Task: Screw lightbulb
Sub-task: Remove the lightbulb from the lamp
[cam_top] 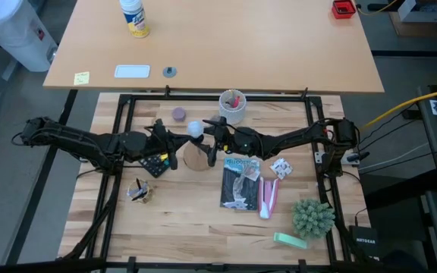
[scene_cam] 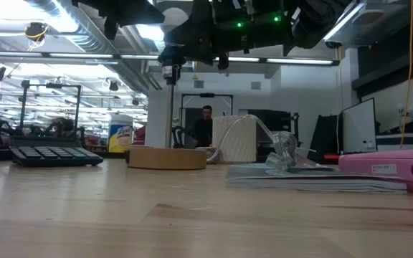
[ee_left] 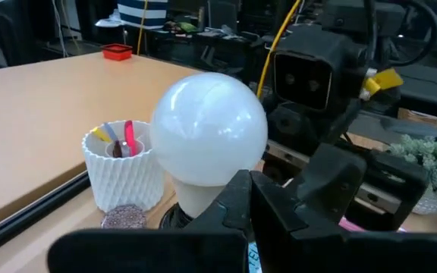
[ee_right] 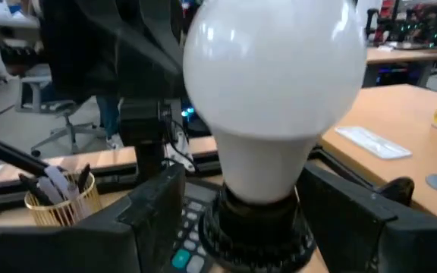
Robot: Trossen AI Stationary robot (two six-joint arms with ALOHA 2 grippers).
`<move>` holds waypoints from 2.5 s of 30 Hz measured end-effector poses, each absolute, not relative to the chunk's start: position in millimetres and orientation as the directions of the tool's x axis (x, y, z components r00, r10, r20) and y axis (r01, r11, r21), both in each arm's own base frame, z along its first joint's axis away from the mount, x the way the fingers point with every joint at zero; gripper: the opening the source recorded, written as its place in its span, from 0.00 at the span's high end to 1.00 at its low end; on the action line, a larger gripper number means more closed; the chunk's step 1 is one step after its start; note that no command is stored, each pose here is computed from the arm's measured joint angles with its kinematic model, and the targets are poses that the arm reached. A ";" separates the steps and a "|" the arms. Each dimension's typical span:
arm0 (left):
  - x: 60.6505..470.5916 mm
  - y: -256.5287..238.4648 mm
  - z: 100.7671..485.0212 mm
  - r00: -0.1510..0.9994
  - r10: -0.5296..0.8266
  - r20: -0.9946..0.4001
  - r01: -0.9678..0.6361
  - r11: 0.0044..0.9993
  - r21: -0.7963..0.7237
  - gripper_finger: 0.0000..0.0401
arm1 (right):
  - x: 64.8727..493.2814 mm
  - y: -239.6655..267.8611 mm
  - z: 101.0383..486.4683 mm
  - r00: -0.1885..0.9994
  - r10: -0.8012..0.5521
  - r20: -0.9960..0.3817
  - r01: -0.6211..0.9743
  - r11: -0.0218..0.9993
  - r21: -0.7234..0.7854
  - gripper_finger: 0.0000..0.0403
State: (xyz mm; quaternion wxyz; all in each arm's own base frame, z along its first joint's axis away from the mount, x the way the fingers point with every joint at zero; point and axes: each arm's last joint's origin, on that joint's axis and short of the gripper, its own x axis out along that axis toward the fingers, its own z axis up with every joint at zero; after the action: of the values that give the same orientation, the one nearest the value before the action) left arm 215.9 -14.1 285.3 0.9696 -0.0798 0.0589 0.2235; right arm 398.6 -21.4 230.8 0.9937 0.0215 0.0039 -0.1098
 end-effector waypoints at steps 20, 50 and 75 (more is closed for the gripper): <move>207.5 -15.7 308.4 0.889 0.457 0.020 -0.456 0.889 -0.028 1.00 | 376.8 -19.8 267.0 0.977 -0.205 -0.052 0.206 0.979 0.009 0.37; 214.4 1.2 290.7 0.856 0.506 -0.109 -0.515 0.853 -0.081 1.00 | 375.8 -22.7 270.5 0.945 -0.327 -0.017 0.327 0.945 0.009 0.37; 213.5 11.0 303.7 0.782 0.623 0.010 -0.623 0.782 -0.030 1.00 | 375.1 -24.9 269.5 0.922 -0.385 -0.027 0.385 0.923 -0.019 0.37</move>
State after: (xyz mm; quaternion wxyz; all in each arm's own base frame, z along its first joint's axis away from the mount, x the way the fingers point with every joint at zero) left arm 213.5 11.0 303.7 0.9438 -0.0126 -0.0099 0.3300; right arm 375.1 -24.9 269.5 0.9804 -0.0065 0.0153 -0.1964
